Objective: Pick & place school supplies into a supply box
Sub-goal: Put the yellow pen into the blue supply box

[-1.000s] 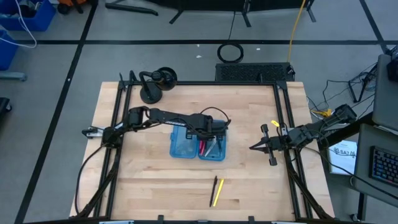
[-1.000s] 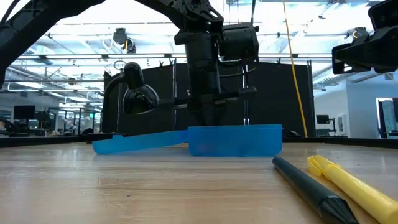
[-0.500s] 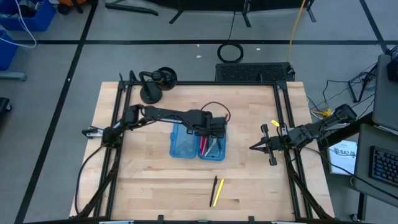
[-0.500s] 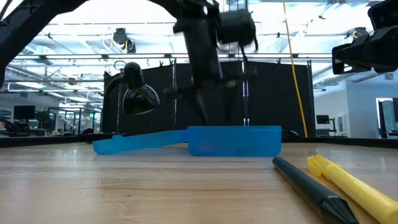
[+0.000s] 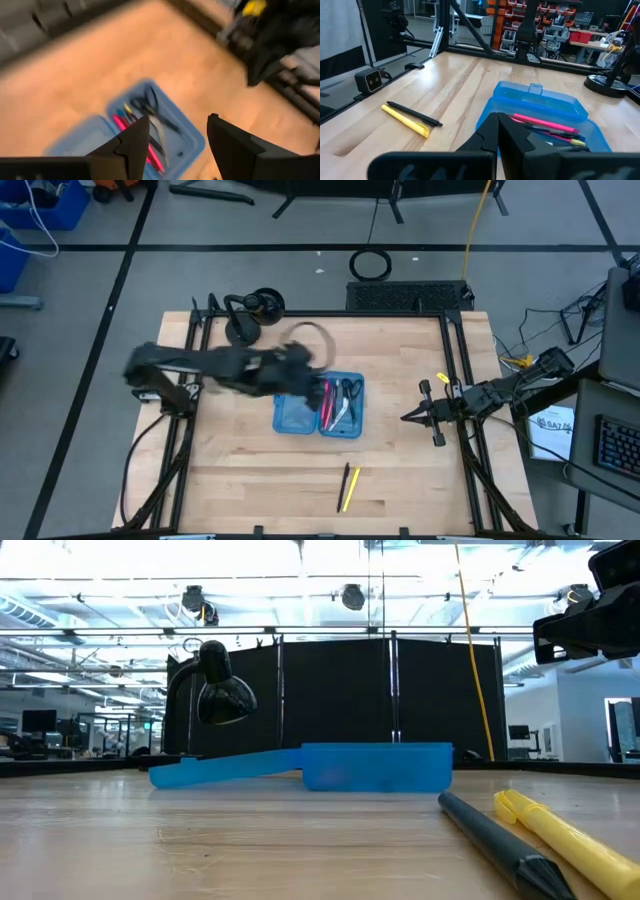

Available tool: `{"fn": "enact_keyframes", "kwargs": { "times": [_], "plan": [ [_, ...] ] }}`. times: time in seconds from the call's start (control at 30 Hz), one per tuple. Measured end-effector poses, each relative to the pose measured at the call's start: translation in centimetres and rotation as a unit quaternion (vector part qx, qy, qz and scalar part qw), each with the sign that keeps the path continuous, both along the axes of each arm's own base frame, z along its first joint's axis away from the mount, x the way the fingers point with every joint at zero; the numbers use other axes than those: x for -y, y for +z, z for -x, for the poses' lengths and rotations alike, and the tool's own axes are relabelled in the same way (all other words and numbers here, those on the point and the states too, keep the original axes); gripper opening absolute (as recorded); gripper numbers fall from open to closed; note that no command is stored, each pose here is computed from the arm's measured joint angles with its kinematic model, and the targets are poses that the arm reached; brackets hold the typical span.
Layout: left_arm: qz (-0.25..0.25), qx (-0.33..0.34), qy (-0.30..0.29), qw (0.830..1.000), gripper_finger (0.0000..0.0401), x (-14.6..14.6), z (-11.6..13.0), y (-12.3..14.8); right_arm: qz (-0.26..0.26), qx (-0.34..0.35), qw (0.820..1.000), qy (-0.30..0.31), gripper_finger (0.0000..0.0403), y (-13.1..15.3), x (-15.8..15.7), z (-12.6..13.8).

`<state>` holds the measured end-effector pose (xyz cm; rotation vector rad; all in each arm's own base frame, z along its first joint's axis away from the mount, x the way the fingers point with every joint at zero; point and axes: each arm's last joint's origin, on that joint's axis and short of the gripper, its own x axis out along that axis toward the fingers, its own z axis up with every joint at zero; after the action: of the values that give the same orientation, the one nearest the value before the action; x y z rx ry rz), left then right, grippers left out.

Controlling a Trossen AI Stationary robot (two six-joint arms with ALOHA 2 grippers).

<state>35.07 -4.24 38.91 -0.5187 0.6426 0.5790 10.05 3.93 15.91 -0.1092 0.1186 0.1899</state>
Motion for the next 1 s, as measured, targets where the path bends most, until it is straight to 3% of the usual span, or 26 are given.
{"fn": "enact_keyframes", "kwargs": {
  "times": [0.13,0.33,0.43,0.6,0.73,0.8,0.87,0.9,0.93,1.0],
  "plan": [
    [-0.101,0.022,-0.006,0.995,0.0177,2.7,6.1,4.0,-0.008,0.016,1.0,-0.001,0.0,0.3,0.0,0.0],
    [-0.211,0.009,-0.097,0.973,0.0082,4.8,12.2,5.1,-0.009,0.019,1.0,-0.002,0.0,0.4,0.0,0.0],
    [-0.277,-0.009,-0.163,0.947,0.002,5.5,13.8,4.0,-0.013,0.027,1.0,-0.002,0.0,0.6,0.0,-0.1],
    [-0.351,0.002,-0.223,0.91,0.0006,5.8,17.0,2.4,-0.024,0.051,0.998,-0.002,0.0,1.1,0.0,-0.1],
    [-0.359,0.096,-0.256,0.893,0.0004,4.8,20.0,1.4,-0.026,0.055,0.998,-0.002,0.0,1.2,0.0,-0.1],
    [-0.37,0.158,-0.309,0.862,0.0003,4.4,20.6,0.1,-0.03,0.055,0.998,-0.002,0.0,1.2,0.0,-0.1],
    [-0.399,0.22,-0.356,0.816,0.0003,4.0,20.7,-1.6,-0.044,0.06,0.997,-0.003,0.0,1.3,0.0,-0.1],
    [-0.412,0.241,-0.362,0.801,0.0003,3.8,20.8,-2.7,-0.052,0.062,0.997,-0.003,0.0,1.4,-0.1,-0.2],
    [-0.419,0.256,-0.356,0.795,0.0002,3.5,21.0,-3.7,-0.061,0.064,0.996,-0.003,0.0,1.5,-0.1,-0.2],
    [-0.42,0.268,-0.326,0.803,0.0002,2.5,21.6,-5.7,-0.079,0.07,0.994,0.005,0.0,1.7,-0.2,-0.3]
  ]
}}
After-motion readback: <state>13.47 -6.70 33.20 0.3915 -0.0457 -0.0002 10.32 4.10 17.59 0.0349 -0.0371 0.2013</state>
